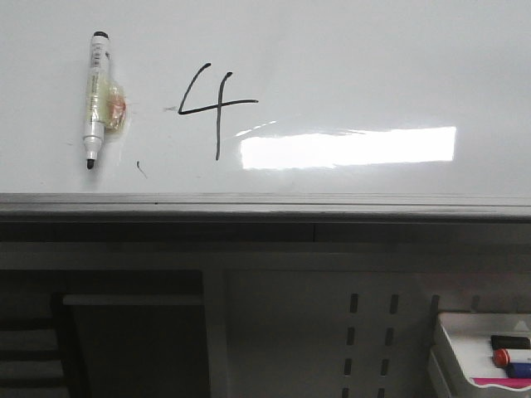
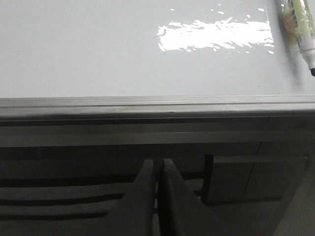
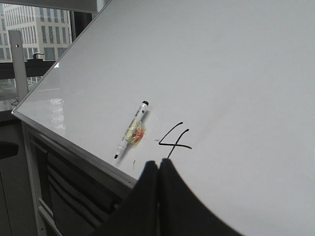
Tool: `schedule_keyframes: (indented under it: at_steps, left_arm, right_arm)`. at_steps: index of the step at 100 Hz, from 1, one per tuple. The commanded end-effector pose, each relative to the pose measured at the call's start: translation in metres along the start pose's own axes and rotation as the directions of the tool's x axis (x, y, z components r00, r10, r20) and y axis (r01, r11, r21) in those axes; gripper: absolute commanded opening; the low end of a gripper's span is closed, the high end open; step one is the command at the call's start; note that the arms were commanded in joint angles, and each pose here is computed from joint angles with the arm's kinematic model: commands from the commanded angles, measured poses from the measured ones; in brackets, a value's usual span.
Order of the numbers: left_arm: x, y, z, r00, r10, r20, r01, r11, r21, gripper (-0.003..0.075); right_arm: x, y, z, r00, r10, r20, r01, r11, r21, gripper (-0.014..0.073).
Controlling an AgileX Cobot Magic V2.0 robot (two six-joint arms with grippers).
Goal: Write number 4 on whiteboard
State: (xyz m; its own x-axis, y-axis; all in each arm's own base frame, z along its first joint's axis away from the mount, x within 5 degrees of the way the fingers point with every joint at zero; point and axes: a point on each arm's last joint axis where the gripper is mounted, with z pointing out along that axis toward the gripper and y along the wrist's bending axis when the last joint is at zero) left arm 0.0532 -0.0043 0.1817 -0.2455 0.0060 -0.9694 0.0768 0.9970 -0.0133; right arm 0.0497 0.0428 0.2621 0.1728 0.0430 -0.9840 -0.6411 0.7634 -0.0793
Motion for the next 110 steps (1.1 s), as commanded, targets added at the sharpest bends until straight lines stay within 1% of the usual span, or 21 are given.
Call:
schedule_keyframes:
  at_steps: [1, 11, 19, 26, 33, 42, 52, 63, 71, 79, 85, 97, 110]
  left_arm:
    - [0.005, 0.000, 0.002, 0.999, -0.009, 0.039, 0.009, 1.000, -0.002, -0.0020]
    - [0.005, 0.000, 0.002, 0.999, -0.009, 0.039, 0.009, 1.000, -0.002, -0.0020]
    - [0.005, 0.000, 0.002, 0.999, -0.009, 0.039, 0.009, 1.000, -0.002, -0.0020]
    - [0.005, 0.000, 0.002, 0.999, -0.009, 0.039, 0.009, 1.000, -0.002, -0.0020]
    - [0.005, 0.000, 0.002, 0.999, -0.009, 0.039, 0.009, 1.000, -0.002, -0.0020]
    - [0.005, 0.000, 0.002, 0.999, -0.009, 0.039, 0.009, 1.000, -0.002, -0.0020]
    - [0.005, 0.000, 0.002, 0.999, -0.009, 0.039, 0.009, 1.000, -0.002, -0.0020]
    - [0.005, 0.000, 0.002, 0.999, -0.009, 0.039, 0.009, 1.000, -0.002, -0.0020]
    - [0.005, 0.000, 0.002, 0.999, -0.009, 0.039, 0.009, 1.000, -0.002, -0.0020]
    - [0.005, 0.000, 0.002, 0.999, -0.009, 0.039, 0.009, 1.000, -0.002, -0.0020]
    - [0.005, 0.000, 0.002, 0.999, -0.009, 0.039, 0.009, 1.000, -0.002, -0.0020]
    - [0.005, 0.000, 0.002, 0.999, -0.009, 0.039, 0.009, 1.000, -0.002, -0.0020]
    - [0.005, 0.000, 0.002, 0.999, -0.009, 0.041, 0.009, 1.000, -0.002, -0.0020]
  right_arm:
    - [-0.016, -0.001, 0.001, 0.995, -0.019, 0.102, 0.018, 1.000, 0.012, -0.0064]
    - [-0.015, -0.002, 0.001, 0.995, -0.021, 0.097, 0.019, 1.000, 0.019, -0.0064]
    - [-0.012, -0.004, 0.001, 0.998, -0.028, 0.064, 0.024, 0.998, 0.059, -0.0064]
    - [-0.010, -0.009, 0.001, 0.999, -0.014, 0.042, 0.008, 0.992, 0.129, -0.0064]
    - [-0.010, -0.016, 0.000, 0.999, 0.007, 0.034, -0.014, 0.973, 0.229, -0.0064]
    - [-0.008, -0.026, -0.004, 1.000, 0.020, 0.020, -0.026, 0.925, 0.380, -0.0064]
    - [-0.001, -0.036, -0.009, 1.000, 0.012, -0.018, 0.000, 0.846, 0.533, -0.0064]
    - [0.020, -0.043, -0.016, 0.997, 0.031, -0.073, 0.023, 0.768, 0.640, -0.0064]
    - [0.044, -0.045, -0.023, 0.991, 0.104, -0.080, -0.018, 0.712, 0.702, -0.0064]
    - [0.062, -0.043, -0.030, 0.987, 0.139, -0.084, -0.034, 0.678, 0.734, -0.0064]
    - [0.068, -0.042, -0.035, 0.969, 0.173, -0.176, 0.017, 0.664, 0.748, -0.0064]
    - [0.075, -0.038, -0.040, 0.953, 0.196, -0.232, 0.049, 0.655, 0.754, -0.0064]
    - [0.084, -0.035, -0.045, 0.920, 0.265, -0.289, 0.052, 0.647, 0.760, -0.0064]
